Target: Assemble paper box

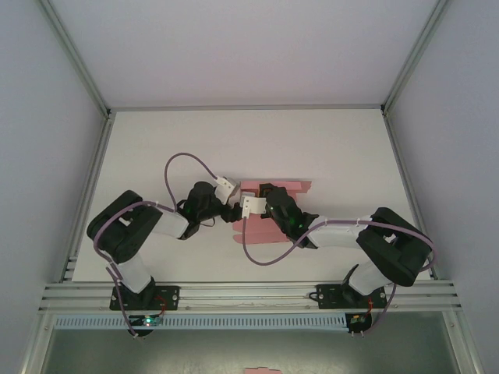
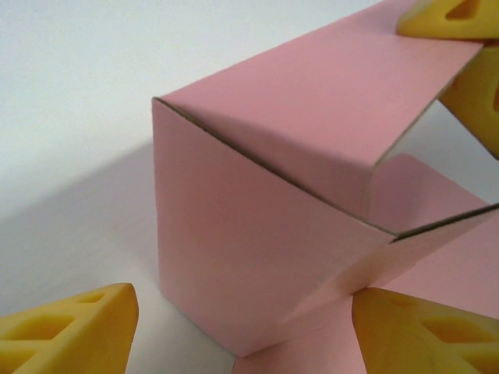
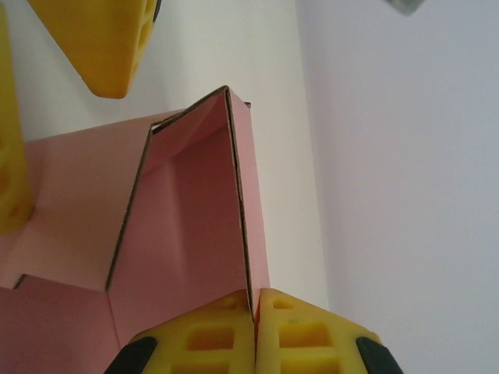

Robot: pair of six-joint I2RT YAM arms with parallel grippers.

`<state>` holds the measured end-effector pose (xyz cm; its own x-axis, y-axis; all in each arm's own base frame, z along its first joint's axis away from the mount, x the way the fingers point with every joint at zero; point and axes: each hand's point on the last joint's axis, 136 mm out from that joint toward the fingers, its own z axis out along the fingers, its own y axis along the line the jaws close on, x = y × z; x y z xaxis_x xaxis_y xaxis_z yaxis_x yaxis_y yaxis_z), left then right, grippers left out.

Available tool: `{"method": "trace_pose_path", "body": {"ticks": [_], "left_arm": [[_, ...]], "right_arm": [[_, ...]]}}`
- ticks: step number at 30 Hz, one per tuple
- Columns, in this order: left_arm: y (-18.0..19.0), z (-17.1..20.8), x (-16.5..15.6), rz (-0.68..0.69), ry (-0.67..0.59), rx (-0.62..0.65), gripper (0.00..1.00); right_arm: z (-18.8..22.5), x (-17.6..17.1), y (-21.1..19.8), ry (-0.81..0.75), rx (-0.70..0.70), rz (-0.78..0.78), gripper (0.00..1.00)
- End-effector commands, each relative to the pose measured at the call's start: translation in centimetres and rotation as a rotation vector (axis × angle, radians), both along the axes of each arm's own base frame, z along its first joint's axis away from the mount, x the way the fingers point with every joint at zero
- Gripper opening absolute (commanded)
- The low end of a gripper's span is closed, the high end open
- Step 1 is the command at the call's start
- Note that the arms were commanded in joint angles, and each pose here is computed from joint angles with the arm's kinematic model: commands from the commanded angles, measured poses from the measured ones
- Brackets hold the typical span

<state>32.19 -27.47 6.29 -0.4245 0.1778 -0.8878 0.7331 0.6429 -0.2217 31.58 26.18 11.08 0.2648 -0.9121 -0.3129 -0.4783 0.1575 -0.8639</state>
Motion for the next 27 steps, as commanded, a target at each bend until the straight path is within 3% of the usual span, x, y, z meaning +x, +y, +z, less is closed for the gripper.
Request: {"method": "trace_pose_path", "body": {"ticks": [1, 5, 10, 13, 17, 19, 21, 25, 27], "left_arm": [[-0.4, 2.4, 2.6, 0.119, -0.117, -0.100, 0.72], [-1.2, 3.3, 1.4, 0.060, -0.179, -0.169, 0.72], [0.9, 3.2, 1.7, 0.179, -0.206, -0.164, 0.60], [0.3, 3.1, 1.7, 0.154, -0.203, -0.168, 0.59], [1.3, 3.8, 2.9, 0.238, -0.239, -0.183, 0.47], [0.9, 4.4, 2.9, 0.225, -0.248, -0.198, 0.45], [0.0, 5.1, 2.7, 0.175, -0.254, -0.220, 0.48], [-1.5, 5.7, 2.4, 0.083, -0.283, -0.226, 0.69], [-1.8, 5.7, 2.5, 0.064, -0.295, -0.211, 0.70]], "right_arm": [[-7.8, -4.8, 0.0, 0.290, -0.140, 0.124, 0.00], [-8.5, -4.5, -0.9, 0.283, -0.198, 0.089, 0.00], [-9.1, -4.4, -2.4, 0.263, -0.240, 0.033, 0.00], [-9.8, -4.6, -3.6, 0.259, -0.265, -0.002, 0.00], [-10.4, -5.2, -3.3, 0.301, -0.279, 0.015, 0.00], [-10.7, -5.3, -3.4, 0.316, -0.289, 0.016, 0.00], [-11.3, -5.4, -3.6, 0.335, -0.315, 0.008, 0.00], [-11.6, -5.8, -3.4, 0.374, -0.299, 0.020, 0.00], [-11.2, -5.9, -3.2, 0.390, -0.267, 0.030, 0.00]]}}
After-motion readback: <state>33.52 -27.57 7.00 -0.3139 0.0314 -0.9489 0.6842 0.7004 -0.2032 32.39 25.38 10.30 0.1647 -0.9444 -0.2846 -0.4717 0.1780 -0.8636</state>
